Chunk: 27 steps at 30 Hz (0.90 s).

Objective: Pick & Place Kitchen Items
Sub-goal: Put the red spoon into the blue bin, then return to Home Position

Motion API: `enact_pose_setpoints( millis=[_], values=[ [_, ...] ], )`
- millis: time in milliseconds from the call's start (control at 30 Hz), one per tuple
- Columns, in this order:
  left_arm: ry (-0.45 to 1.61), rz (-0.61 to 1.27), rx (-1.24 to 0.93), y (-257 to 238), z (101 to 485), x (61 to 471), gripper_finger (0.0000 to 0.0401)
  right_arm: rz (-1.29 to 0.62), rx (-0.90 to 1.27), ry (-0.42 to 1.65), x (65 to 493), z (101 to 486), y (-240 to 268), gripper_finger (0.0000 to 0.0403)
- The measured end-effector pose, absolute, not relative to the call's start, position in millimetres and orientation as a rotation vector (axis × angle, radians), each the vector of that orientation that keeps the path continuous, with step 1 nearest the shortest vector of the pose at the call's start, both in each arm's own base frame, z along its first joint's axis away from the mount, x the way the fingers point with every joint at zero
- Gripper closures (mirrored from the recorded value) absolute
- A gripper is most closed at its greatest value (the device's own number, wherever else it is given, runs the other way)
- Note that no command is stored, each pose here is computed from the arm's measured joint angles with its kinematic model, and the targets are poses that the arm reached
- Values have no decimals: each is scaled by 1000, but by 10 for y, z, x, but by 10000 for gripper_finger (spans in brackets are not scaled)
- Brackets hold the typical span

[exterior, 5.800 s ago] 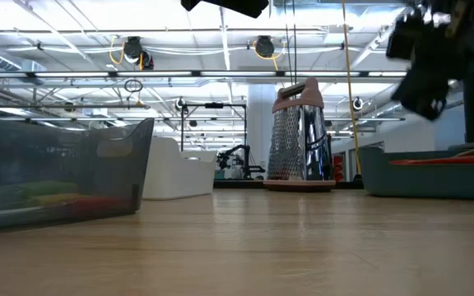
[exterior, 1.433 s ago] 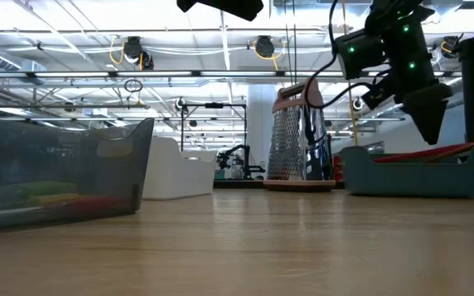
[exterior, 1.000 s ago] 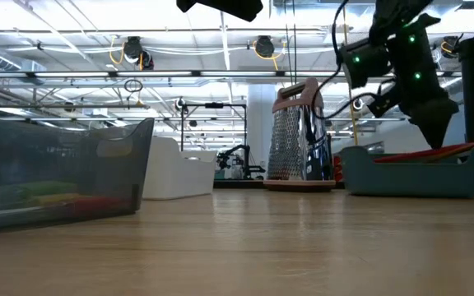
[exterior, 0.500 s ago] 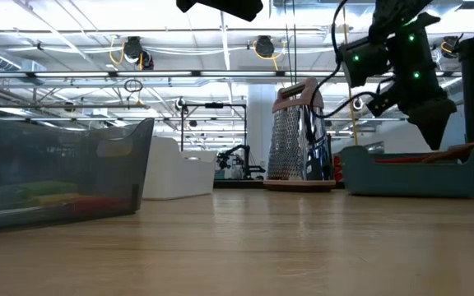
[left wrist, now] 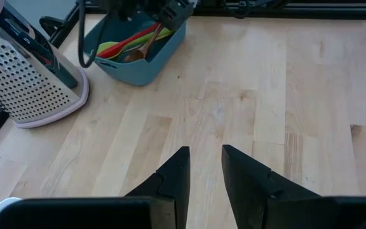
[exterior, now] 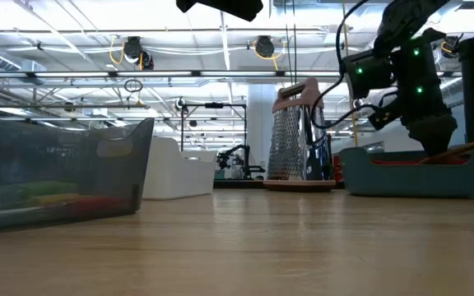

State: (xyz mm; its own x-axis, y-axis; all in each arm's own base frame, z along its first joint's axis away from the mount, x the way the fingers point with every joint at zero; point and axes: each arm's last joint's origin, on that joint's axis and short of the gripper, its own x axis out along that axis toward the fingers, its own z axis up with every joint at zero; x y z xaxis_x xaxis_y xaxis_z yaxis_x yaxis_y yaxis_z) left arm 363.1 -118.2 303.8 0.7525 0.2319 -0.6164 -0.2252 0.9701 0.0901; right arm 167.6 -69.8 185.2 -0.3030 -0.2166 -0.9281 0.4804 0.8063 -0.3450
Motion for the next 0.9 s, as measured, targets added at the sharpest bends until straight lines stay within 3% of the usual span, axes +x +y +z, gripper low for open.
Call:
enact_pose_setpoints(
  millis=[233, 533, 733, 900],
  values=[
    [674, 250, 10, -1179, 3038, 3632, 304, -689, 201, 1778, 1647, 1831, -687, 243],
    [648, 309, 48, -1148, 3082, 3610, 304, -670, 269, 1827, 1699, 2200, -689, 243],
    [637, 328, 47, -1057, 3235, 3496, 304, -625, 297, 1710, 1740, 2477, -669, 249],
    [632, 325, 92, -925, 3452, 3313, 304, -591, 266, 1525, 1722, 2658, -571, 293]
  ],
)
